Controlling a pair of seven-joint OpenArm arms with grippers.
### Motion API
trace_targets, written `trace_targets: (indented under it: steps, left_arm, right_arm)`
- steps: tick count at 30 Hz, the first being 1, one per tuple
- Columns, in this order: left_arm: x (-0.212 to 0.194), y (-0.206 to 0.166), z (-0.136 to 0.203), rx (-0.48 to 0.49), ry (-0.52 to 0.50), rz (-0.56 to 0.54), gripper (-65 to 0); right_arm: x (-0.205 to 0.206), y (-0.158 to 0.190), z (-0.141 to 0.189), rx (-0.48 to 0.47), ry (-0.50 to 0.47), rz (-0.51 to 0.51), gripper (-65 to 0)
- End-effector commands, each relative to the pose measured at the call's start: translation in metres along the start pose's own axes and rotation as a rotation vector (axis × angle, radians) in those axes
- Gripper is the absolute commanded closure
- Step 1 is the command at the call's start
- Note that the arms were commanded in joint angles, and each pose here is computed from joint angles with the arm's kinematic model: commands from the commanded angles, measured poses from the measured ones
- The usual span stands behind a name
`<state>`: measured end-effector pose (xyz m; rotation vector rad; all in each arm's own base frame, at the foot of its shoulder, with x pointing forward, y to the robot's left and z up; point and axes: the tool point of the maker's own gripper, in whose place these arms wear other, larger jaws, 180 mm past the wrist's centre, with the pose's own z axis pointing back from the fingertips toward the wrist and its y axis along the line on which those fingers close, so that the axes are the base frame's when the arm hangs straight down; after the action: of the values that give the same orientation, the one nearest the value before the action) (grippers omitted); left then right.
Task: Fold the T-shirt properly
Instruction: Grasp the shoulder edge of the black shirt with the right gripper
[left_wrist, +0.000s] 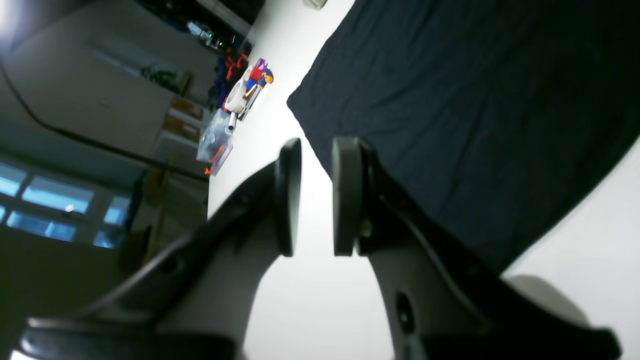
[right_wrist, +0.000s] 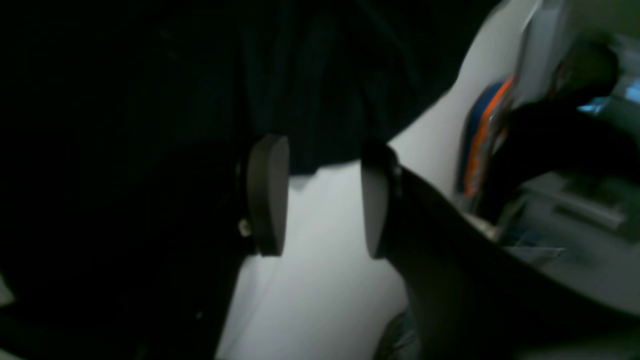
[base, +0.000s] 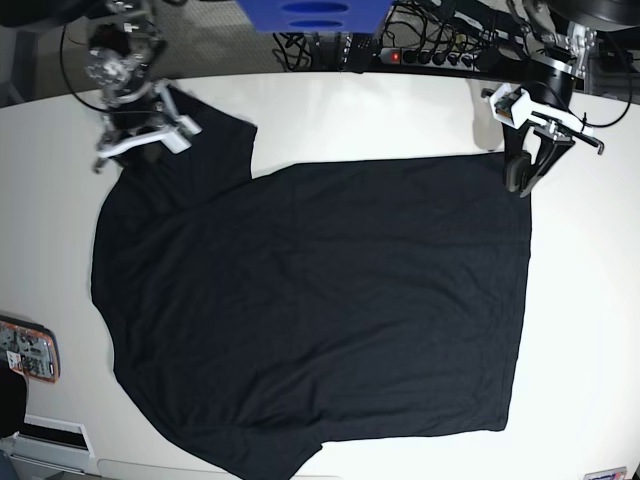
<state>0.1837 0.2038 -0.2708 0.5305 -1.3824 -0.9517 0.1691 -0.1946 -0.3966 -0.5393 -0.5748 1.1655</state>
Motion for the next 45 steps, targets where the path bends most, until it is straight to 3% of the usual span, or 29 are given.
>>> trace_targets:
  steps: [1, 9, 16, 19, 33, 39, 45]
  left_arm:
    - [0.009, 0.009, 0.001, 0.023, -0.043, -0.019, -10.8]
    - [0.007, -0.003, -0.001, -0.01, -0.163, 0.02, -10.8]
    - [-0.009, -0.008, -0.001, -0.032, -0.17, 0.044, -10.8]
    - [-0.015, -0.005, -0.005, -0.035, -0.17, 0.032, -10.8]
    - [-0.025, 0.0, -0.007, -0.057, -0.166, 0.002, -10.8]
    - [-0.034, -0.007, -0.005, -0.068, -0.144, 0.027, -10.8]
    - [-0.04, -0.012, -0.002, -0.077, -0.129, 0.044, -10.8]
  right_arm:
    - [0.012, 0.001, 0.004, -0.012, -0.03, -0.002, -23.1]
    - [0.049, 0.03, 0.011, 0.051, -0.1, -0.046, -22.9]
    - [0.062, 0.078, 0.035, 0.148, -0.117, -0.005, -22.9]
    - [0.068, 0.079, 0.04, 0.109, -0.12, -0.011, -22.9]
    - [0.05, 0.097, 0.049, 0.154, -0.028, -0.011, -22.9]
    - [0.054, 0.104, 0.05, 0.197, -0.052, -0.101, -22.8]
    - [0.053, 0.105, 0.05, 0.198, -0.051, -0.102, -22.8]
